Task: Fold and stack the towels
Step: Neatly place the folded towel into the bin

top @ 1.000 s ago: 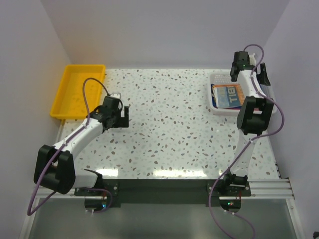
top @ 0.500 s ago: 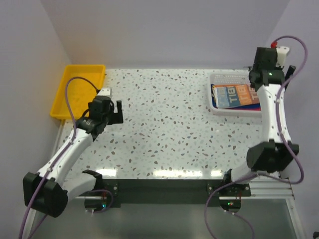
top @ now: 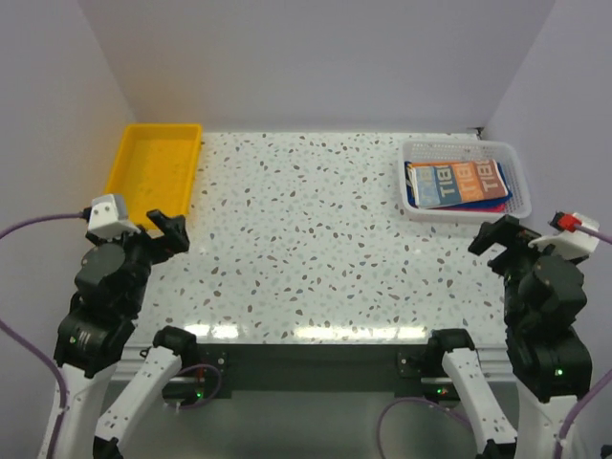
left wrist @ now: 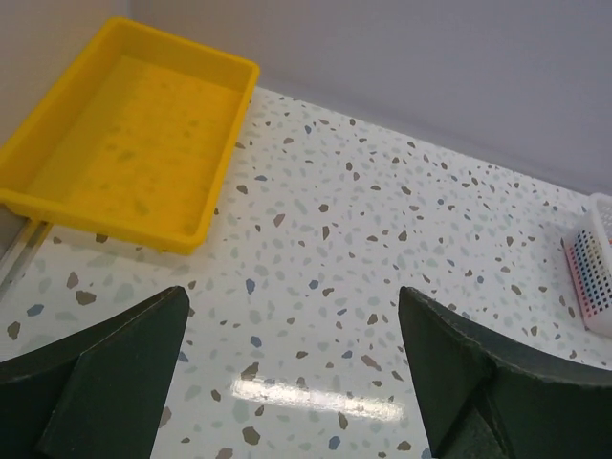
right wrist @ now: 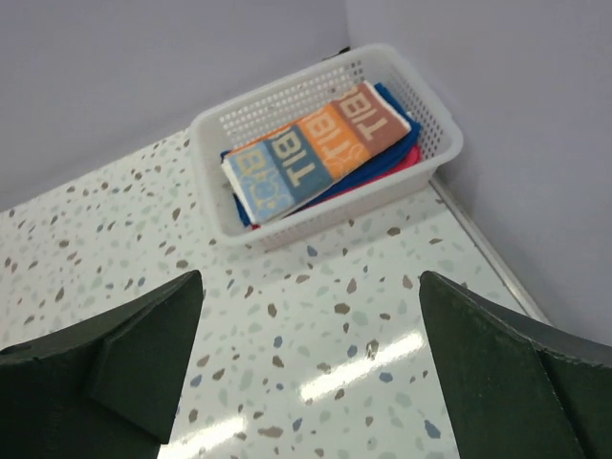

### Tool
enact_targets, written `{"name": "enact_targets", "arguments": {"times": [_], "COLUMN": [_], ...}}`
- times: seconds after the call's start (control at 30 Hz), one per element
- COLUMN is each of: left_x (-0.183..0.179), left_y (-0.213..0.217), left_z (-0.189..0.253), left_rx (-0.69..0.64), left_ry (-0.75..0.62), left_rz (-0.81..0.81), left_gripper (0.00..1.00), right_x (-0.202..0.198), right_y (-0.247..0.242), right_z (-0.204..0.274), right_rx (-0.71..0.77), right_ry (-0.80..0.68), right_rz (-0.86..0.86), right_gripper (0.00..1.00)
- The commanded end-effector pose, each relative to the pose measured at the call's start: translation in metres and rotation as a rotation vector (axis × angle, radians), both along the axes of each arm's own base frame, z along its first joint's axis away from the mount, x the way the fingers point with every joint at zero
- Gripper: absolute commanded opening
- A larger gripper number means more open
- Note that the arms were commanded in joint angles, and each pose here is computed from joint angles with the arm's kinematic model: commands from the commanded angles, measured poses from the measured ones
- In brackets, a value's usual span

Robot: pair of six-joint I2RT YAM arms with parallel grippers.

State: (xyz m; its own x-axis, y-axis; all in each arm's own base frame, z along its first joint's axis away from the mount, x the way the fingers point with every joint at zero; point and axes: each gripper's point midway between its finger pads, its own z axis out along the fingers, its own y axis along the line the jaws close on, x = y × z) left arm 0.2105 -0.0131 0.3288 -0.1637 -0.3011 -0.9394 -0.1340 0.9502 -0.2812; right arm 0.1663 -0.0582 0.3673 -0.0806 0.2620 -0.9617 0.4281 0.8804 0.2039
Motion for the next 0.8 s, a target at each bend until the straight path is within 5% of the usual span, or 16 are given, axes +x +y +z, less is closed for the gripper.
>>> {"name": "enact_targets", "arguments": {"times": [0.0,0.37,0.77], "left_x": [-0.029,-0.081,-0.081], "left_y": [0.019,0.038,0.035], "left_z": [-0.013,0.014,0.012], "left_rx": [-0.031,-0.099,-0.095], "left_ry": [-0.001,-0.272,-0.256], "left_rz": [0.07,0.078,0.058], "left_gripper": [0.96,0.92,0.93], "right_x": [-0.017,-0.07,-0.074], "right_y": [0.017,0.019,0.02], "right_z": [-0.031,-0.007,-0.009], "right_rx": [0.024,-0.034,-0.037], "right_ry": [0.049,-0.21,-0.25], "right_rz": [0.104,0.202,0.209], "right_gripper": [0.99,0.99,0.99]}}
